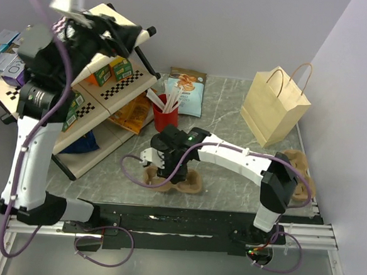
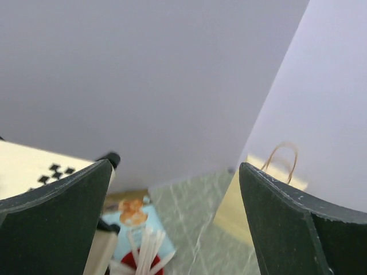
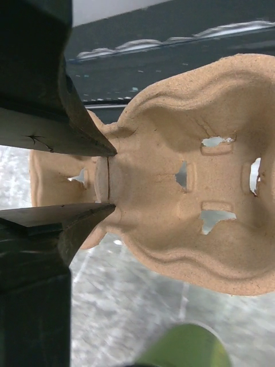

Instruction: Pack the takeout coffee

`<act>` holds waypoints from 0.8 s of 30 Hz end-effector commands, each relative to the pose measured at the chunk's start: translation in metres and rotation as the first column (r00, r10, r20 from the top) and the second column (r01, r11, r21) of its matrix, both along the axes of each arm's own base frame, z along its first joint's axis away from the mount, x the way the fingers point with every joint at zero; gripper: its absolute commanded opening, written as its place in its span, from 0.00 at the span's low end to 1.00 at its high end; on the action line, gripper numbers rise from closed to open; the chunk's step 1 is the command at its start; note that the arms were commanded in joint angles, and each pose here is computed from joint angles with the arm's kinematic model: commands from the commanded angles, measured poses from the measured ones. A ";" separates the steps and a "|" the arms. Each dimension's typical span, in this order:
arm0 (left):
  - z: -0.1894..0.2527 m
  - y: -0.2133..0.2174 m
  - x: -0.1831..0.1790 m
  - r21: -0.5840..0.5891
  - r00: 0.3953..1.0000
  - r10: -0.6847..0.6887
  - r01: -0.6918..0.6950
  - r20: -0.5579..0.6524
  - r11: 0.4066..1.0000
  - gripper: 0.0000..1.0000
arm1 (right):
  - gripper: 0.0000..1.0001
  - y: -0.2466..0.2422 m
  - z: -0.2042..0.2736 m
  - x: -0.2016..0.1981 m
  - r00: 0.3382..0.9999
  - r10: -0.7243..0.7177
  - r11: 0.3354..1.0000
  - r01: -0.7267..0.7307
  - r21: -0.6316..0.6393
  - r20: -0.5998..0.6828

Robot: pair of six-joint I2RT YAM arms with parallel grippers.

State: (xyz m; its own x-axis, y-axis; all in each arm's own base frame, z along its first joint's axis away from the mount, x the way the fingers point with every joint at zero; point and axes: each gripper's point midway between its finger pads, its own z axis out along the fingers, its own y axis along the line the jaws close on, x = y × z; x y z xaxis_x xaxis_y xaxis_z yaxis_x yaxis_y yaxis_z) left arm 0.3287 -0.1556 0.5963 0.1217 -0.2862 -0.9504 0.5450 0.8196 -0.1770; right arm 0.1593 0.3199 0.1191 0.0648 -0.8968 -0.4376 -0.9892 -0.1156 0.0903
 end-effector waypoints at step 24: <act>0.117 0.100 -0.075 -0.780 0.941 -0.252 0.330 0.226 0.531 0.99 | 0.68 0.036 0.022 -0.012 0.994 -0.077 0.991 0.068 0.112 0.081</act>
State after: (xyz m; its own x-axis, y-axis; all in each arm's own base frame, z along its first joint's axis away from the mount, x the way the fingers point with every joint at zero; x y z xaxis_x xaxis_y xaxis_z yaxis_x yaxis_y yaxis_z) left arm 0.2950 -0.0489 0.6905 0.0158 -0.9340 -0.3570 0.7097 0.2620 -0.6540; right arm 0.1464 0.3620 0.1096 0.0449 -0.8917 -0.4504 -0.9974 -0.0653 0.0299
